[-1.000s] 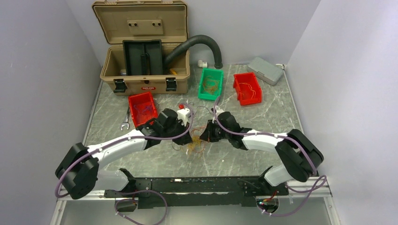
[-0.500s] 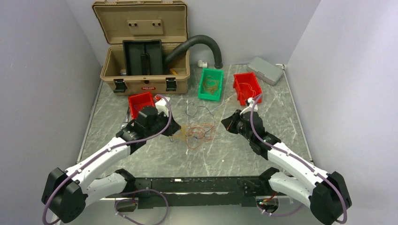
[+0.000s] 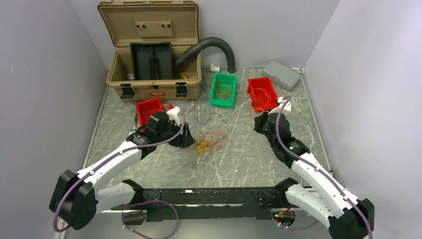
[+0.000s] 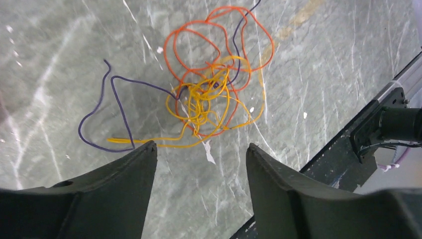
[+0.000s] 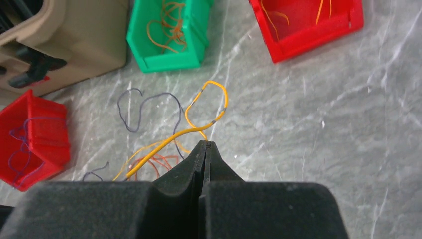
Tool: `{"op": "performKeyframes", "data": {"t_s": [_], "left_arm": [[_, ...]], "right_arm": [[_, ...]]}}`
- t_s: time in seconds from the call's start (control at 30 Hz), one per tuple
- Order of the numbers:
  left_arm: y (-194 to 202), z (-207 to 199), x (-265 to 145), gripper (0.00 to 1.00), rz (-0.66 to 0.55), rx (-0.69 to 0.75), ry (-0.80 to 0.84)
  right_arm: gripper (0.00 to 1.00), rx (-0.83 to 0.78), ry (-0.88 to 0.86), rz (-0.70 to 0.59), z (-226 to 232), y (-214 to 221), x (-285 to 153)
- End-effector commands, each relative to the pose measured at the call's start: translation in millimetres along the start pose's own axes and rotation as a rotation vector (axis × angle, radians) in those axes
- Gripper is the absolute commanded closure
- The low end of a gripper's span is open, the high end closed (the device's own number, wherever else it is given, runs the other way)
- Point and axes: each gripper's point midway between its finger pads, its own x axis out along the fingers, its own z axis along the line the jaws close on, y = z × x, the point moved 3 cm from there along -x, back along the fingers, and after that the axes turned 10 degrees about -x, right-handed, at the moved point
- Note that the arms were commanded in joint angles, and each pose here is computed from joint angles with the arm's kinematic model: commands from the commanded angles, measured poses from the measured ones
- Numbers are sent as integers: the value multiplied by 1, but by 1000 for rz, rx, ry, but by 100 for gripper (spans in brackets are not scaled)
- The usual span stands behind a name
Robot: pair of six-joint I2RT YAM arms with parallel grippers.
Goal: Untangle the cables
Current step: Untie the cable, then place the cable in the bin.
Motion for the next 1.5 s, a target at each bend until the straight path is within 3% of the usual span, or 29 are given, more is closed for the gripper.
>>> {"op": "performKeyframes", "data": {"t_s": [0.0, 0.13, 0.3, 0.47, 0.57, 0.7, 0.8, 0.87, 1.0, 1.13, 1.47], "left_arm": [[-1, -14, 3, 28, 37, 42, 57], [-7, -32, 6, 25, 29, 136, 38], [-36, -65, 9, 19, -77, 236, 83], [-74, -89, 22, 8, -210, 269, 148], [-89, -104, 43, 8, -191, 273, 182], [-86, -116, 85, 13, -113, 248, 270], [-68, -91, 121, 37, -64, 175, 201], [-51, -58, 136, 44, -25, 107, 98], [-24, -8, 136, 45, -3, -47, 46], [-17, 14, 122, 49, -32, -109, 49], [-21, -5, 81, 48, -56, -16, 67]], "right_arm": [[100, -82, -68, -85, 21, -50, -7], [100, -130, -227, -107, 57, -88, -14], [100, -150, -360, -165, 91, -137, -29], [100, -153, -513, -235, 124, -187, -57], [100, -136, -554, -273, 134, -214, -72], [100, -123, -516, -374, 132, -252, -93], [100, -124, -423, -438, 122, -286, -108], [100, -101, -299, -527, 104, -320, -130], [100, -81, -82, -650, 65, -353, -160], [100, -107, 1, -668, 52, -360, -168], [100, -183, 182, -538, 42, -339, -91]]}}
